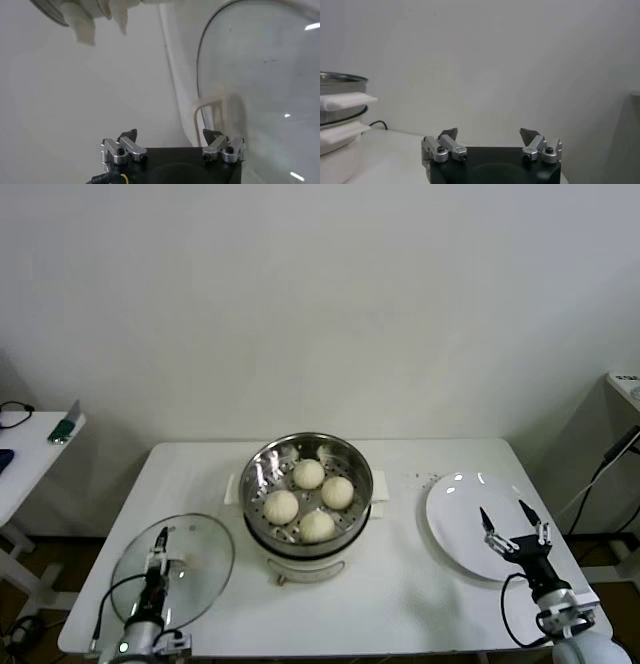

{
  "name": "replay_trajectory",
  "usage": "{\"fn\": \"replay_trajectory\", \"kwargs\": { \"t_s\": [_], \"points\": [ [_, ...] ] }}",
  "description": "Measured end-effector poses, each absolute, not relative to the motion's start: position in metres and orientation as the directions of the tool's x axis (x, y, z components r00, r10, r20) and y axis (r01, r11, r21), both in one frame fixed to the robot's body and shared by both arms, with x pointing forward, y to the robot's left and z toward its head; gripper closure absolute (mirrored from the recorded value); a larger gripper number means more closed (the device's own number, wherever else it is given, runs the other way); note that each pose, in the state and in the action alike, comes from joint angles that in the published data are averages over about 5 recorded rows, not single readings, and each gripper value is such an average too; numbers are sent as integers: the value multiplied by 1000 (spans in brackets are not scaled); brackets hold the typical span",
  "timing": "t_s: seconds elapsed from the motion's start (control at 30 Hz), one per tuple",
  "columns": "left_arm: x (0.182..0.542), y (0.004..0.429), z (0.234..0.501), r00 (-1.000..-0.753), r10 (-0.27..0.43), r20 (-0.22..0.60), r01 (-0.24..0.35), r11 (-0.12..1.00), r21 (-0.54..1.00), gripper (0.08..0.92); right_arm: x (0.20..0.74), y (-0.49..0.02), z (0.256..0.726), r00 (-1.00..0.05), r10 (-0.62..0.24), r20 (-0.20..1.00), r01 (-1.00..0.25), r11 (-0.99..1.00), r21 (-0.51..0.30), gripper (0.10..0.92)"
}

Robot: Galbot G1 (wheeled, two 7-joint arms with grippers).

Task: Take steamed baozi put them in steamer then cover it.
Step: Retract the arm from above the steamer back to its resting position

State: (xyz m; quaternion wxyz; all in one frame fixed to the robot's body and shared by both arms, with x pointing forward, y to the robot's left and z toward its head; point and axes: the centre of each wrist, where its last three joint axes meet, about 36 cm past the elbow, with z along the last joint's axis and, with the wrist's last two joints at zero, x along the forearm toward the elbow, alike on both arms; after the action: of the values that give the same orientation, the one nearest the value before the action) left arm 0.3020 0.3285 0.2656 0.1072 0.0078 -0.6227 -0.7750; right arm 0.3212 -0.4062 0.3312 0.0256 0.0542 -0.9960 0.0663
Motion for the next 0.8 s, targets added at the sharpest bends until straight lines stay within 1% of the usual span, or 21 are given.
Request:
{"fn": "replay_trajectory", "kwargs": {
  "t_s": [0.23,0.3,0.37,0.53,0.8],
  "points": [
    [315,331,261,-979,-175,109,139,-170,976,178,316,-407,325,-993,-100,65,-108,984,-143,200],
    [317,332,261,-979,-173,111,139,-160,977,198,314,-408,324,-993,-99,66,-108,983,-147,200],
    [318,333,261,-979,-171,114,141,-152,978,244,314,-408,323,-993,-99,67,-108,983,-151,200],
    [318,336,260,-977,-171,126,149,-129,980,395,312,-408,321,-993,-98,69,-108,982,-158,200],
    [318,339,262,-977,-171,126,144,-101,984,621,313,-409,317,-993,-101,69,-111,979,-173,200]
  ]
}}
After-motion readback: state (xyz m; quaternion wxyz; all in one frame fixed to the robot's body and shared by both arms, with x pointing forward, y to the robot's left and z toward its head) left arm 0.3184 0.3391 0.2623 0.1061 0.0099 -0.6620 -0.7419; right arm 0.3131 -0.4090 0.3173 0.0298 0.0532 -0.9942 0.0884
